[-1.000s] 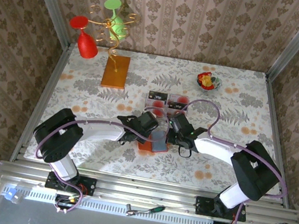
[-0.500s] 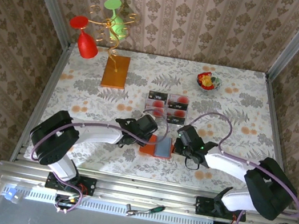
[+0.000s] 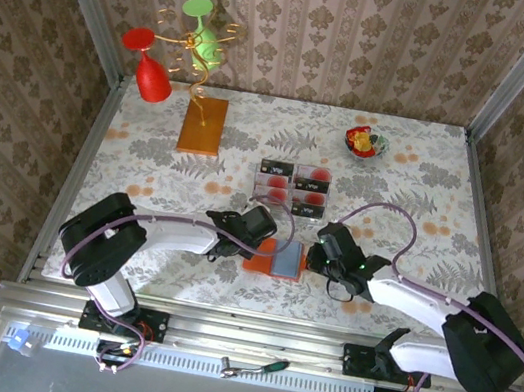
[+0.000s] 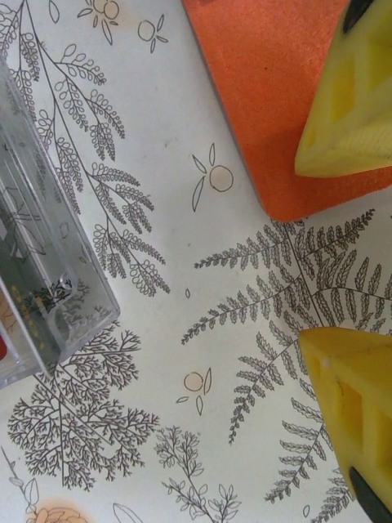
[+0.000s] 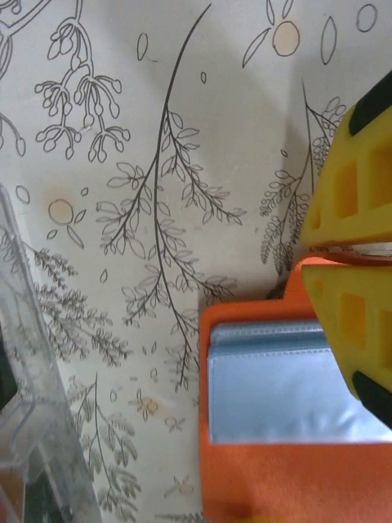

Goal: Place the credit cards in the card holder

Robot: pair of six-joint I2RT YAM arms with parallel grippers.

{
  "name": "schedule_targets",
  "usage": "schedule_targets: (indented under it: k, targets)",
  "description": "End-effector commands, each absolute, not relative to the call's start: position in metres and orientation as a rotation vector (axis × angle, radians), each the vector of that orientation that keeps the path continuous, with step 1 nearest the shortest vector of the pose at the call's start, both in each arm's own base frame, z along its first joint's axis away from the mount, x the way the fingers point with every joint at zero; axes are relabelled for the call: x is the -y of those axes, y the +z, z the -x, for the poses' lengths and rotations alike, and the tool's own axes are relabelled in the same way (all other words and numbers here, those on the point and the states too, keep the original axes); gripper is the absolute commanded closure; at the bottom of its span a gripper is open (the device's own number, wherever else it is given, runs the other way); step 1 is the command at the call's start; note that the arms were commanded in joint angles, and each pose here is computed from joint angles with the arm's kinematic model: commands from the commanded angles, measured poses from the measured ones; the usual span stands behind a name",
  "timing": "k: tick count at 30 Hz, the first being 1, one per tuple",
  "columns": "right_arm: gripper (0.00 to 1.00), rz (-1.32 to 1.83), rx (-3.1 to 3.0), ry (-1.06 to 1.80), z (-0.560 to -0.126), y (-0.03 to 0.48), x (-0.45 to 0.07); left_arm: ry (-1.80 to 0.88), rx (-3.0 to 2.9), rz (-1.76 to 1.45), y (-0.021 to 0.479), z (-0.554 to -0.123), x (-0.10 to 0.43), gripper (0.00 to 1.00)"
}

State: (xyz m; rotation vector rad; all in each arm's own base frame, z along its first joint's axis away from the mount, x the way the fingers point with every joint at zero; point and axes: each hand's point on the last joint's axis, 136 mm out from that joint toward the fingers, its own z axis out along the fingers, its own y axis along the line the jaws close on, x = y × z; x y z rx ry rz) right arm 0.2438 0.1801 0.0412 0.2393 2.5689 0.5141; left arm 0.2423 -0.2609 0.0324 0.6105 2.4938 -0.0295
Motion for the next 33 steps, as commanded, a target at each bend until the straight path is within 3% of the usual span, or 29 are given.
schedule_targets:
  k: [1,8,15,33]
  targets:
    - [0.82,-0.211,-2.545,0.586,-0.246,0.066,-0.191,0.003,-2.486,-0.597,0.032,-0.241,0.258,0.48]
    - [0.87,-0.143,-2.523,0.765,-0.248,0.094,-0.221,0.0,-2.482,-0.595,0.032,-0.239,0.258,0.48]
    - [1.0,-0.092,-2.55,0.869,-0.253,0.093,-0.258,0.001,-2.475,-0.585,0.033,-0.239,0.258,0.48]
    - [1.0,-0.098,-2.667,0.925,-0.251,0.037,-0.3,-0.021,-2.462,-0.561,0.04,-0.242,0.259,0.52]
